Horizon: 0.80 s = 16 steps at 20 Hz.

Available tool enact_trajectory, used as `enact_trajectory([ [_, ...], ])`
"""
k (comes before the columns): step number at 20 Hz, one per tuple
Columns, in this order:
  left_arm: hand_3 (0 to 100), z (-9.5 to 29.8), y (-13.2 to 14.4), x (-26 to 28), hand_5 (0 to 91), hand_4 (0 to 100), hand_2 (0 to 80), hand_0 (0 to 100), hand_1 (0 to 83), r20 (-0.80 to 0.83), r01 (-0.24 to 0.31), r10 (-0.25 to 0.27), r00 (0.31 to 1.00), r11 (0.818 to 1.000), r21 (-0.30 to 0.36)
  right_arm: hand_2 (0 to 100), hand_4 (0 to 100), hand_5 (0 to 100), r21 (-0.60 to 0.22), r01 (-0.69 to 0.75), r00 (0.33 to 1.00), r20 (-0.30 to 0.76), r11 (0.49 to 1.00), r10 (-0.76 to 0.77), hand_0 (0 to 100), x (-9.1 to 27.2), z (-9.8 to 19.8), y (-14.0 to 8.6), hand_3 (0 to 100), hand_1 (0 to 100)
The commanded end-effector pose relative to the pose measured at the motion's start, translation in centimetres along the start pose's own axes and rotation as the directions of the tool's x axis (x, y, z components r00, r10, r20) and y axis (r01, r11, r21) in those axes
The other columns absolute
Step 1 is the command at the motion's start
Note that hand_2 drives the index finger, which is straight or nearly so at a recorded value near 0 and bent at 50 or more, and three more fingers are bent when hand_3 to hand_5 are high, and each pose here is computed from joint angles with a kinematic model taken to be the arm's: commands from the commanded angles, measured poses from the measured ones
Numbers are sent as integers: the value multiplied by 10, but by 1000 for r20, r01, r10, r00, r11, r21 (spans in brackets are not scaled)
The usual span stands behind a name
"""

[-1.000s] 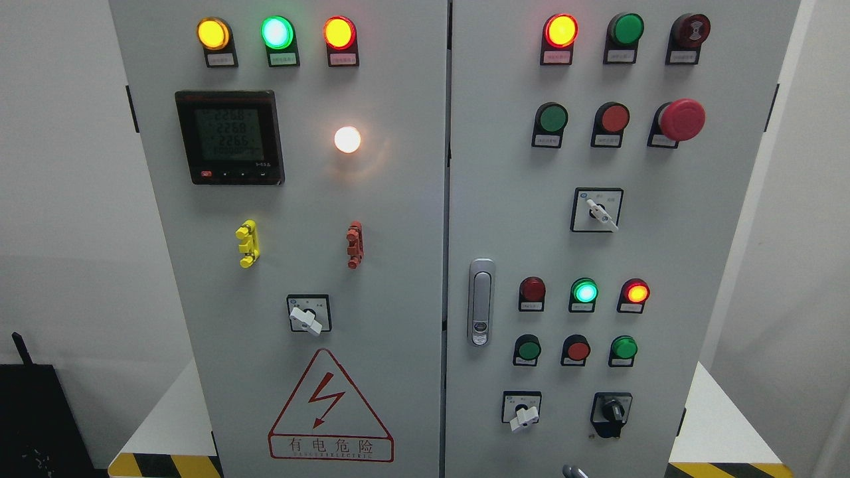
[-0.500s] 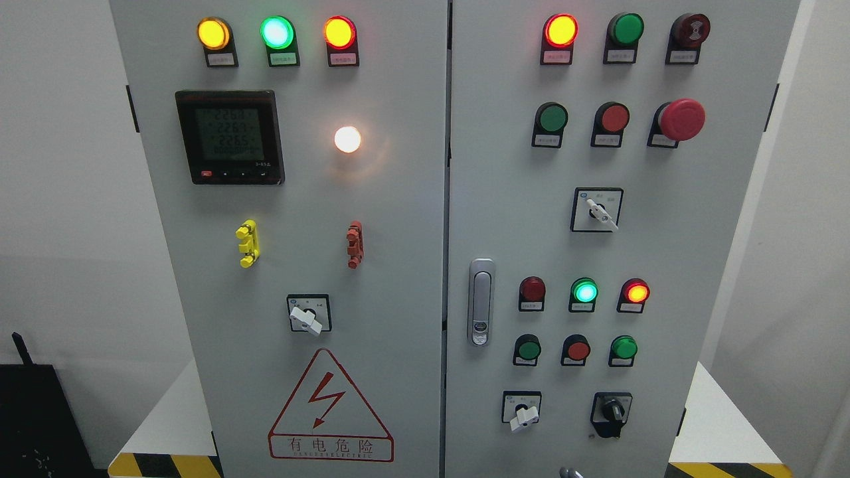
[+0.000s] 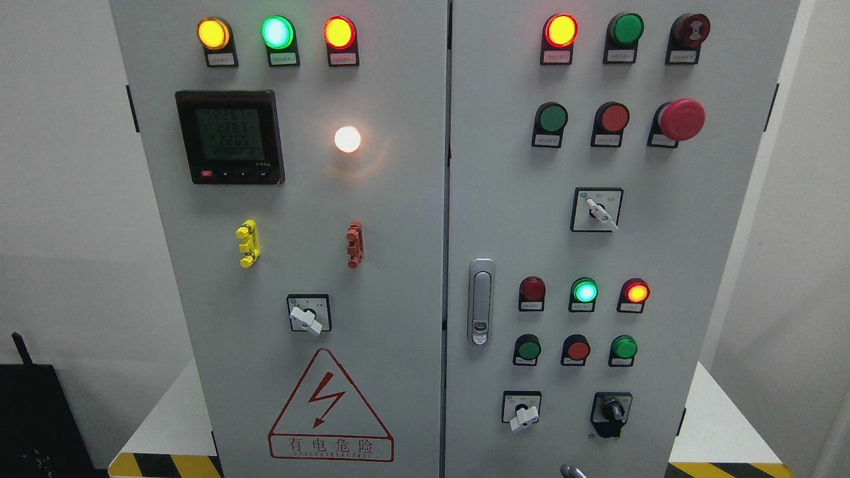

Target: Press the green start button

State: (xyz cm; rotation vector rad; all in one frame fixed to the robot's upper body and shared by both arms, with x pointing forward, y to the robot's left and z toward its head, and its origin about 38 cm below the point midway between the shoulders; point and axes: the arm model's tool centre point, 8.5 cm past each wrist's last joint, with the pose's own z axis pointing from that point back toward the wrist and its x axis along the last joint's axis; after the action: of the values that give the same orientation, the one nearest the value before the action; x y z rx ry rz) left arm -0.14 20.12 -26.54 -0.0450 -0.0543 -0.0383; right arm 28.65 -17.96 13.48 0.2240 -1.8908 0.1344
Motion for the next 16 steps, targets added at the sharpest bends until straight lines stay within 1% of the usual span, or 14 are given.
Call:
enact_trajectory([
  [1,0,0,0,0,0,0,0,120,556,0,0,0,1000,1000,0,0,0,0,-8,-11,1000,21,1000,11,221,4,-7,-3,0,282],
  [2,0,0,0,0,0,0,0,120,556,0,0,0,1000,1000,0,0,0,0,-7,-31,999,27,1000,31,219,6,-10,-4,0,285],
  [5,0,0,0,0,0,0,0,120,556,0,0,0,1000,1000,0,0,0,0,-11,-81,996,46,997,82,213,10,-13,-8,53,296],
  [6,0,0,0,0,0,0,0,120,556,0,0,0,1000,1000,0,0,9,0,-11,-91,994,52,996,92,210,11,-14,-8,101,301],
  [9,0,0,0,0,0,0,0,120,556,0,-1,1,1000,1000,0,0,127,0,-9,-129,990,65,992,129,188,14,-17,-8,215,322],
  [11,0,0,0,0,0,0,0,120,556,0,0,0,1000,1000,0,0,150,0,-10,-176,982,72,984,176,187,17,-20,-10,243,324],
  [12,0,0,0,0,0,0,0,120,556,0,0,0,1000,1000,0,0,194,0,-8,-206,976,74,978,206,181,19,-21,-10,297,323],
  [14,0,0,0,0,0,0,0,120,556,0,0,0,1000,1000,0,0,268,0,-8,-263,961,83,965,263,183,25,-22,-9,398,313],
  [15,0,0,0,0,0,0,0,120,556,0,0,0,1000,1000,0,0,303,2,-14,-285,955,81,958,285,194,26,-22,-10,430,295],
  [16,0,0,0,0,0,0,0,120,556,0,0,0,1000,1000,0,0,310,10,-24,-311,947,81,950,312,200,28,-23,-10,440,290],
])
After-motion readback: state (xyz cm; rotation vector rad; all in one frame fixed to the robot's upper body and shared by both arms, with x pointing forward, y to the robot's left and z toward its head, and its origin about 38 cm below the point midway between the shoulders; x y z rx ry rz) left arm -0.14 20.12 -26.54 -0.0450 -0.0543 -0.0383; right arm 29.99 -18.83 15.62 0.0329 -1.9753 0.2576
